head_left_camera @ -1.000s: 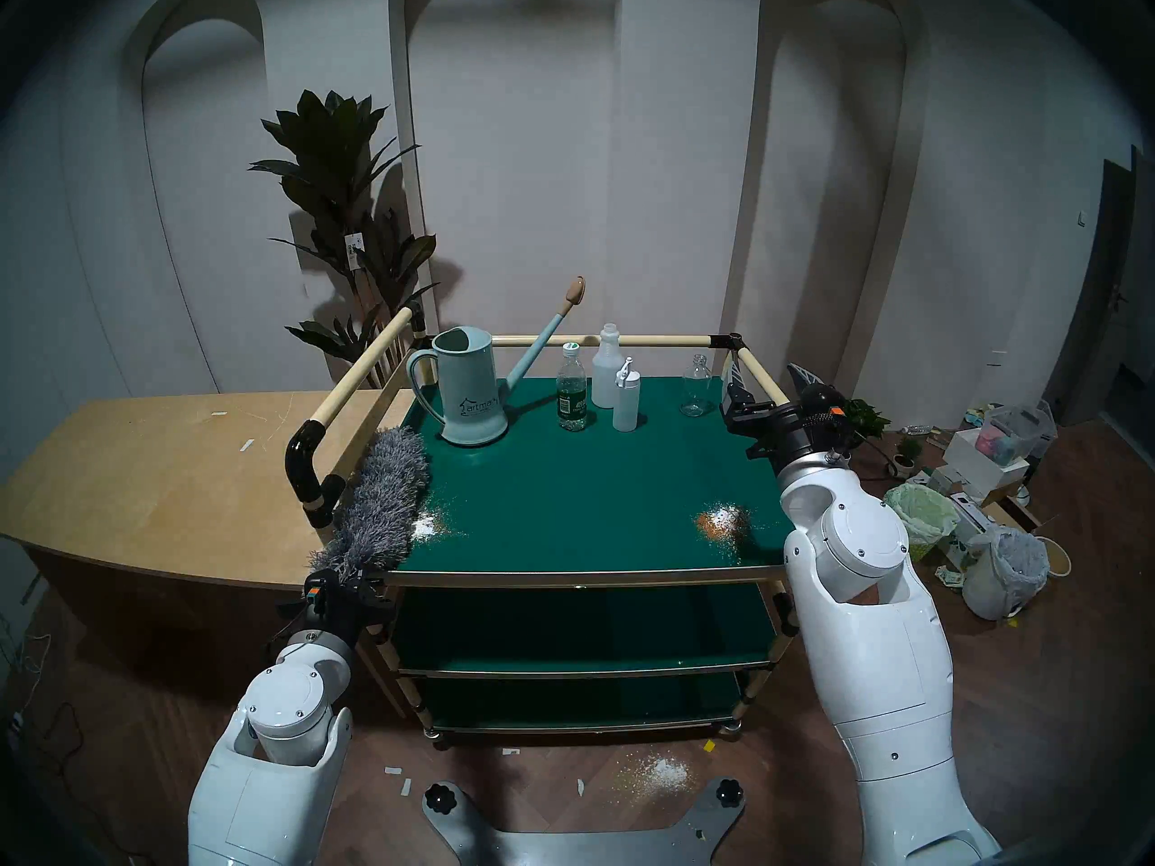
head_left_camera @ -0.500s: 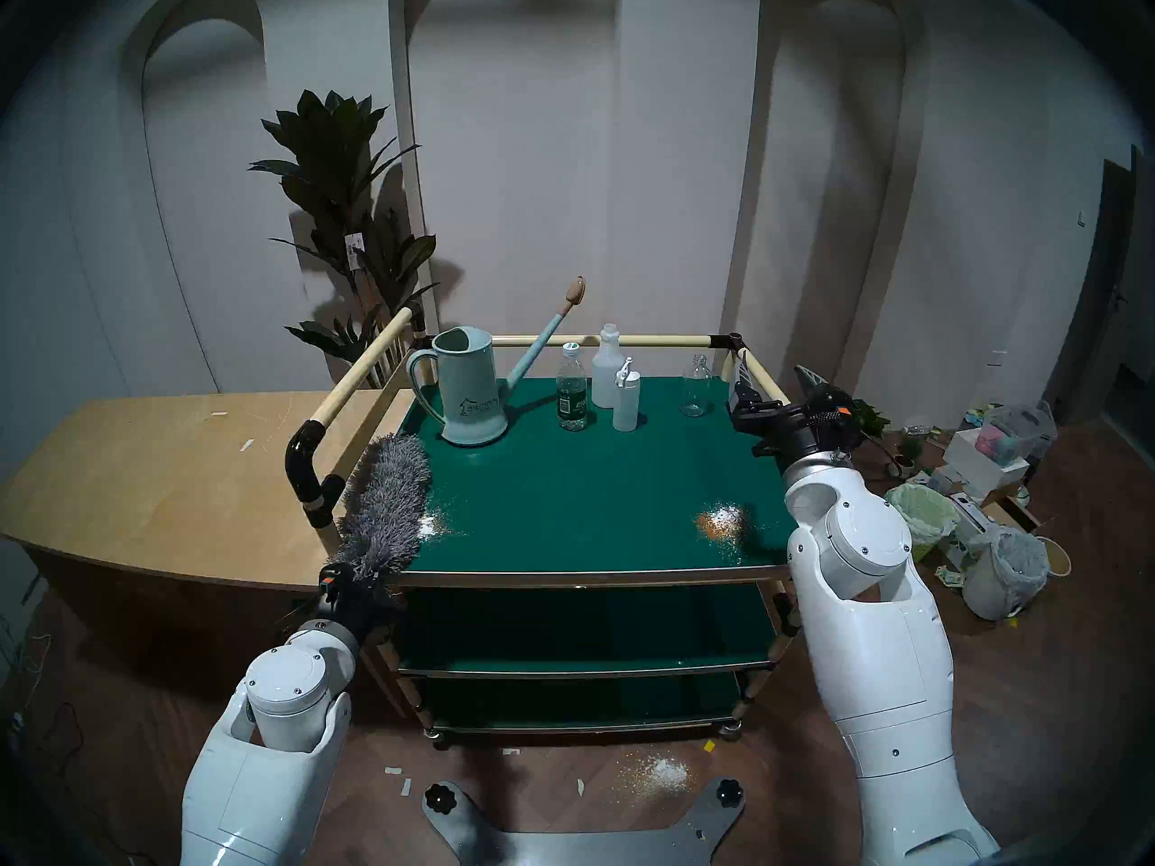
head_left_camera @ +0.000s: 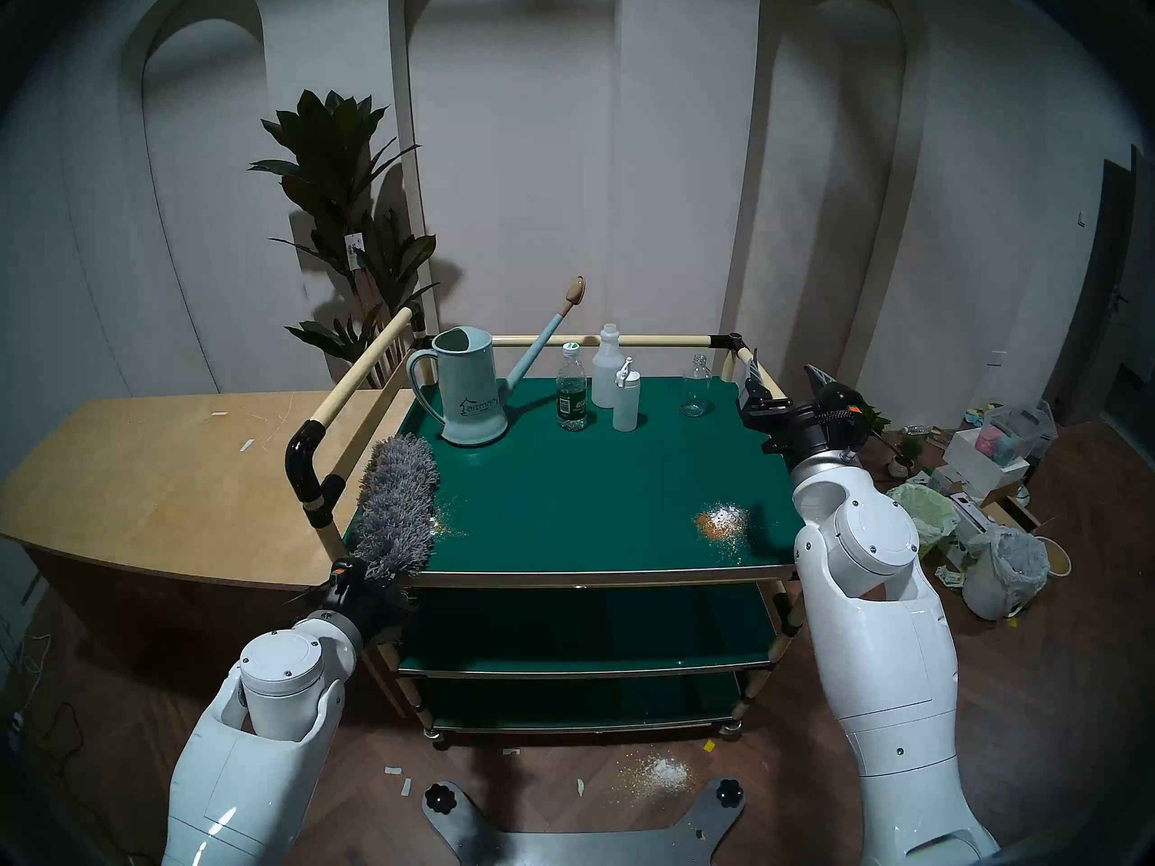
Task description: Dust the shelf with the duster
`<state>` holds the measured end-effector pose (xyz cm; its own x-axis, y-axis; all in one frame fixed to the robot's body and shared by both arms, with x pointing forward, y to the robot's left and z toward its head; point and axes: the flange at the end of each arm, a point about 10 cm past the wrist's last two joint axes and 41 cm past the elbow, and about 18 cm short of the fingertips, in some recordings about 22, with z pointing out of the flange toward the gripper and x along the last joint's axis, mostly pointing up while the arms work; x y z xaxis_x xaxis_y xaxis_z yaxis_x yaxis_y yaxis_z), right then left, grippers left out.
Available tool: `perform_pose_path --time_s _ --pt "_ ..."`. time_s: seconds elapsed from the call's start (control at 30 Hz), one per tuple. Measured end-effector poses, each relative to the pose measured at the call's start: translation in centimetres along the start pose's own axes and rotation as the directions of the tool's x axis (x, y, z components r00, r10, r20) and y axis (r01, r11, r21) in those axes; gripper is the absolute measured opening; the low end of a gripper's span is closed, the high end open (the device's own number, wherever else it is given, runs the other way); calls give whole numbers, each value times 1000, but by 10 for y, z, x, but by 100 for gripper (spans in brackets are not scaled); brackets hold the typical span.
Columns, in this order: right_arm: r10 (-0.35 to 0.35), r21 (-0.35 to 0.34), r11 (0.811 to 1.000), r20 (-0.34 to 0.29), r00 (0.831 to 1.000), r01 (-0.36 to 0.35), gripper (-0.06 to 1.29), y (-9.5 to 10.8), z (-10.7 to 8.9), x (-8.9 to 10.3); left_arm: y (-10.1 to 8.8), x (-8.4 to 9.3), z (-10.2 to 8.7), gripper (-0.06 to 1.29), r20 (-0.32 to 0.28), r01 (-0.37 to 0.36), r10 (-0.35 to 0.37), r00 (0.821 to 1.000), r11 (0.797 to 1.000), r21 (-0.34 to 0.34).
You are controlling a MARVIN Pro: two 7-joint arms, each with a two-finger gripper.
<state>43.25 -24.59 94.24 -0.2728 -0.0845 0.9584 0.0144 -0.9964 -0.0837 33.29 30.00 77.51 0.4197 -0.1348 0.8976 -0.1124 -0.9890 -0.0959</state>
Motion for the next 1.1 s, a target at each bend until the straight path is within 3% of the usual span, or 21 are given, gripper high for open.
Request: perform_pose_path --time_s 0.53,1.1 --pt "8 0 1000 -20 1000 -8 125 7 -3 9 6 8 -1 -1 80 7 2 997 994 -105" --pt "9 -24 1000 -27 1000 -10 125 18 -6 13 12 23 2 -1 146 37 -2 989 971 -237"
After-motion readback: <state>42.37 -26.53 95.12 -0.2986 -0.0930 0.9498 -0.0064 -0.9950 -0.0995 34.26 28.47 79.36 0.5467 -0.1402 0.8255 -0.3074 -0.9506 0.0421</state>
